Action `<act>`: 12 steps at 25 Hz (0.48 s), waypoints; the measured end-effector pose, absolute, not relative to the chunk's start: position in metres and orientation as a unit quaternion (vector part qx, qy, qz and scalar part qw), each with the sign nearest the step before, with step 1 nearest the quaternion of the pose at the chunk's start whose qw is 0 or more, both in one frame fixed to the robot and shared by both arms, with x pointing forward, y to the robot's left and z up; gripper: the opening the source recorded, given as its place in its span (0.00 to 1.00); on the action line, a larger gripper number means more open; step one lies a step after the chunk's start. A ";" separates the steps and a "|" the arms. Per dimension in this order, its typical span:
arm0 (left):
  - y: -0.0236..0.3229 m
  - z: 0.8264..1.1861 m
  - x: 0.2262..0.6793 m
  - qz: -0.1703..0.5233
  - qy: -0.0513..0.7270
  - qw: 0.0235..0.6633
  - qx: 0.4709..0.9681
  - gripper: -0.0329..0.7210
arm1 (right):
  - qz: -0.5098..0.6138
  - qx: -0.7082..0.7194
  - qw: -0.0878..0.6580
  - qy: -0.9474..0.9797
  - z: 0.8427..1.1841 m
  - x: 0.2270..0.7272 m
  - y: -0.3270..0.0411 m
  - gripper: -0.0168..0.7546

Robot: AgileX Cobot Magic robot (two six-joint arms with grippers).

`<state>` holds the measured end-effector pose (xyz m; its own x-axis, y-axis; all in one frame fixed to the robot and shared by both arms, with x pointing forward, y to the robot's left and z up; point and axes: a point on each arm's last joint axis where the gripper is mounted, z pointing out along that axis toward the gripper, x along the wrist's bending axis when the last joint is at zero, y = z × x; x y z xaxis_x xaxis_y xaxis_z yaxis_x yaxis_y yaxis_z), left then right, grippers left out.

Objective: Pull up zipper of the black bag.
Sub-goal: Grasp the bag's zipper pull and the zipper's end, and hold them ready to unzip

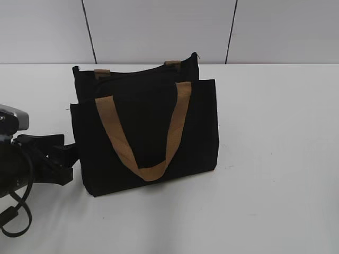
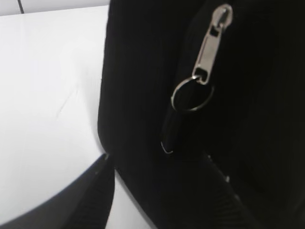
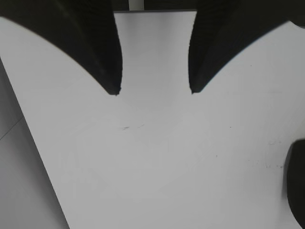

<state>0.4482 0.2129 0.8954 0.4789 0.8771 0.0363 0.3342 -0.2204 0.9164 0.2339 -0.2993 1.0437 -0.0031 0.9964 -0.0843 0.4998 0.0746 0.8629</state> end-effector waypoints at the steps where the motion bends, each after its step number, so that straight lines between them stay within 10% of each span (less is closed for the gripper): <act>1: 0.212 0.894 0.449 0.291 0.415 0.465 0.726 0.61 | 0.328 0.596 0.379 0.628 1.044 0.234 -0.299 0.49; 12: 0.213 0.896 0.466 0.294 0.384 0.476 0.735 0.61 | 0.328 0.596 0.379 0.628 1.044 0.234 -0.299 0.49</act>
<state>0.4662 0.2128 0.8956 0.5324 0.8438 0.0668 0.2840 -0.2525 0.9250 0.2339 -0.2993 1.0437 -0.0031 0.9964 -0.0843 0.4998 0.0746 0.8629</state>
